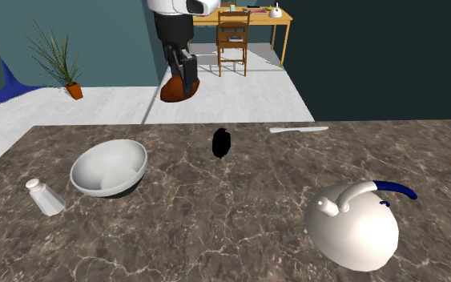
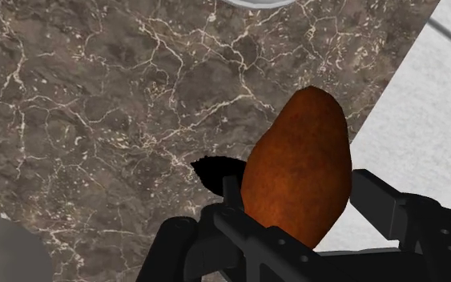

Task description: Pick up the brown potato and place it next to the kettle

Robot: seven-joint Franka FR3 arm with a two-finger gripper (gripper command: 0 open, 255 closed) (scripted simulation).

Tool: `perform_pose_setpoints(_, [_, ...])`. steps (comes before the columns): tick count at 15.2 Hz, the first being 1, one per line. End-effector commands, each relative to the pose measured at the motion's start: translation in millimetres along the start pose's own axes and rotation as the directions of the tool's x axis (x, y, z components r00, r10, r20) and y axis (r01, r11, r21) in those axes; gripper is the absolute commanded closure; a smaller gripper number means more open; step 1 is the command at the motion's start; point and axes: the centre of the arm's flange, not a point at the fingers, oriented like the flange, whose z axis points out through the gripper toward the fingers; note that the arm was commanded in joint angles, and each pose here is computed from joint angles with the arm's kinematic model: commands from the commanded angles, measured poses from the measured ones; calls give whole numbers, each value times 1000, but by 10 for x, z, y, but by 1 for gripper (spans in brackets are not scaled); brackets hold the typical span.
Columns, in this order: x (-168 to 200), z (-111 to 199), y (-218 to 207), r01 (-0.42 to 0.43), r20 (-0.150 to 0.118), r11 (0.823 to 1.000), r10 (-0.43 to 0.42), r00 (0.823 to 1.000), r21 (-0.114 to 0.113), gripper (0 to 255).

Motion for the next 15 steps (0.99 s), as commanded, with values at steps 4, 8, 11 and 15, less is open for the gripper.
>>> perform_pose_setpoints(4, [43,-65,666,1,0,1000,-1,1000,2,255])
perform_pose_setpoints(8, [90,-111,1190,1,0,1000,-1,1000,2,255])
perform_pose_setpoints(11, [125,-146,1582,1,0,1000,-1,1000,2,255])
perform_pose_setpoints(15, [172,-193,2106,1,0,1000,-1,1000,2,255])
